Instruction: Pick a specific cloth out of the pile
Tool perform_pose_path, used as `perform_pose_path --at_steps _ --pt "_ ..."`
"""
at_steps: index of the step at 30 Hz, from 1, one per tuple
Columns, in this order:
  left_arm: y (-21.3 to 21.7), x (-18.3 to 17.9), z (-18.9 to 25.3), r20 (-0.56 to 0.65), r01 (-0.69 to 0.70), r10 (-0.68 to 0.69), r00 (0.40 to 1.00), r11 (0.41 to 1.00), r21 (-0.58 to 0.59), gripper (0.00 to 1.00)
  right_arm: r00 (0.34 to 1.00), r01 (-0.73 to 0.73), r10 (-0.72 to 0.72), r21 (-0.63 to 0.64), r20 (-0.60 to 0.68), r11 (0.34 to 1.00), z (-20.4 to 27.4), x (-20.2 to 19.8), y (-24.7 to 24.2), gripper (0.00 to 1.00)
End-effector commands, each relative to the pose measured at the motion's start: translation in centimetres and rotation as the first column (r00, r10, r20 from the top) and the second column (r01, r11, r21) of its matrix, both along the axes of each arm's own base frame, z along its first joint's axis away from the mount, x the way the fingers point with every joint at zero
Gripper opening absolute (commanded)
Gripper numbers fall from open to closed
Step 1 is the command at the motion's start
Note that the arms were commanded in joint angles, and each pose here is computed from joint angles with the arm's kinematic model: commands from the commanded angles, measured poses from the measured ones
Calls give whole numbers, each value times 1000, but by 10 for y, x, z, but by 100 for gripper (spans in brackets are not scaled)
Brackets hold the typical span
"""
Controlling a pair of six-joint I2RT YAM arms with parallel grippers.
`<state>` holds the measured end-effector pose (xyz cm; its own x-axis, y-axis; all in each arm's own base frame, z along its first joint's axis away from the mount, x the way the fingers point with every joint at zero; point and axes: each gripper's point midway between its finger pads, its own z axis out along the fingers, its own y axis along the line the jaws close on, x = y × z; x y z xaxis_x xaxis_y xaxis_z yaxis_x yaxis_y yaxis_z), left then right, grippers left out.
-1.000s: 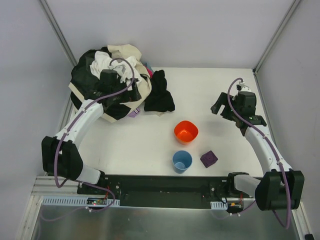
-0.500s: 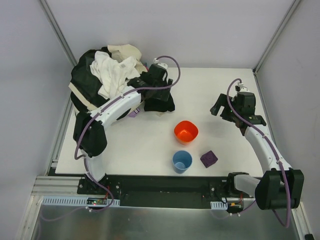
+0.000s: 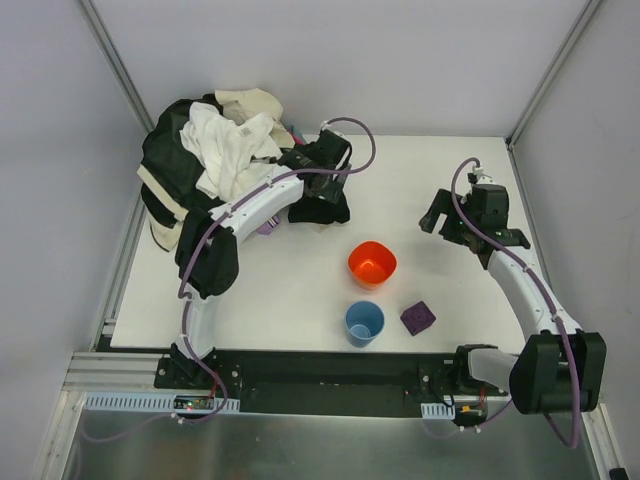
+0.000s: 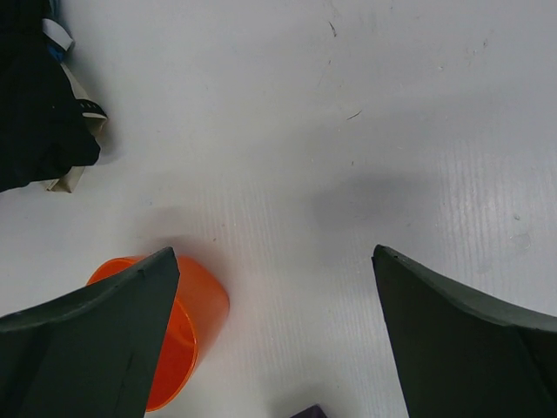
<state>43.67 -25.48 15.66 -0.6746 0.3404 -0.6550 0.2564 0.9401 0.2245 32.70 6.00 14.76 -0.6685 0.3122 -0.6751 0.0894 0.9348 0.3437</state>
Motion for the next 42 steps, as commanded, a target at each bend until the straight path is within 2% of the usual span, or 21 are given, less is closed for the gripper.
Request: perform_pose_path --at_steps 1,20,22,30,34,42 --pt "-1 2 -15 -46 30 -28 999 998 48 99 1000 -17 17 0 6 1000 4 4 2 96" --pt "-24 1 -105 -231 80 -69 971 996 38 99 999 -43 43 16 -26 999 -7 7 8 96" --pt "-25 0 -118 -262 74 -66 963 997 18 99 998 -45 46 14 -30 999 -9 8 8 96" --pt "-22 -6 -159 -455 -30 -66 888 979 -200 99 998 -46 46 17 -38 999 -10 11 8 96" --pt "-21 -9 -164 -481 -35 -79 873 974 -224 89 998 -41 42 23 -47 999 -12 13 8 96" --pt "-29 -25 -166 -528 3 -150 836 963 -269 40 998 -37 39 42 -42 998 -8 14 7 96"
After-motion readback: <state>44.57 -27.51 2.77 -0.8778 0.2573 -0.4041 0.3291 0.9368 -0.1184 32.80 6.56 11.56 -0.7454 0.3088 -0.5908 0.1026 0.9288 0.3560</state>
